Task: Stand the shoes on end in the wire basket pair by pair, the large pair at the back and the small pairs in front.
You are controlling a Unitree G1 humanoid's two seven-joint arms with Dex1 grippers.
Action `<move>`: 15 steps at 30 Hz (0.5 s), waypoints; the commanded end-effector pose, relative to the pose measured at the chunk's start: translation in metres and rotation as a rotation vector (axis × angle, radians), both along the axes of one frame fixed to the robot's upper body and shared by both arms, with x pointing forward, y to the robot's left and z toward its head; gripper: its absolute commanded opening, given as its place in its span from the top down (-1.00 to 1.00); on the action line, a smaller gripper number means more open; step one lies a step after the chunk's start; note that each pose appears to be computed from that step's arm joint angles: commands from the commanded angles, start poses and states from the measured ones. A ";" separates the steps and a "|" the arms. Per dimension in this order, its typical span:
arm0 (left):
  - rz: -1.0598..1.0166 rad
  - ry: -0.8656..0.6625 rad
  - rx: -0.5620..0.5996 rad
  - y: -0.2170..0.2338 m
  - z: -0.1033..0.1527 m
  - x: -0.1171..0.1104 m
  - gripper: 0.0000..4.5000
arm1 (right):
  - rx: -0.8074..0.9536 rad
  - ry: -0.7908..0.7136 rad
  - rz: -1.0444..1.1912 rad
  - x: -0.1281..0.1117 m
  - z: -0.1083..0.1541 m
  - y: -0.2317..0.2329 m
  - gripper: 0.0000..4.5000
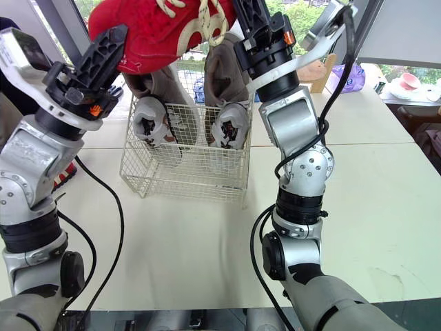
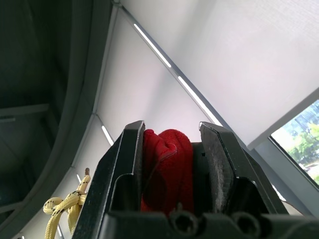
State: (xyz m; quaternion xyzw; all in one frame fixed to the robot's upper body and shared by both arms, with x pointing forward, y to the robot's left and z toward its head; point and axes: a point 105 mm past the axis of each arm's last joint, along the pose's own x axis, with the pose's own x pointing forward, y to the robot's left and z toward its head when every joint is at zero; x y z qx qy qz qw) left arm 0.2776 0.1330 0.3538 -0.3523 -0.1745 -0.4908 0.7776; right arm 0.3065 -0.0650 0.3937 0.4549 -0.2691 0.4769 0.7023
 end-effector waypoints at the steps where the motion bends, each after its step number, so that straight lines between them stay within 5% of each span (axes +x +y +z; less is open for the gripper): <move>1: 0.003 -0.002 0.086 -0.006 -0.007 -0.007 -0.20 | 0.004 -0.096 0.065 -0.021 0.013 0.009 0.45; 5: 0.030 0.016 0.167 -0.003 -0.016 -0.016 -0.99 | 0.009 -0.118 0.084 -0.025 0.015 0.011 0.45; 8: 0.052 0.042 0.174 -0.002 -0.017 -0.026 -0.99 | 0.002 -0.143 0.076 -0.029 0.016 0.011 0.45; 15: 0.154 0.176 0.558 0.000 -0.079 -0.051 -0.99 | -0.507 -0.342 -0.019 -0.045 -0.020 0.063 0.45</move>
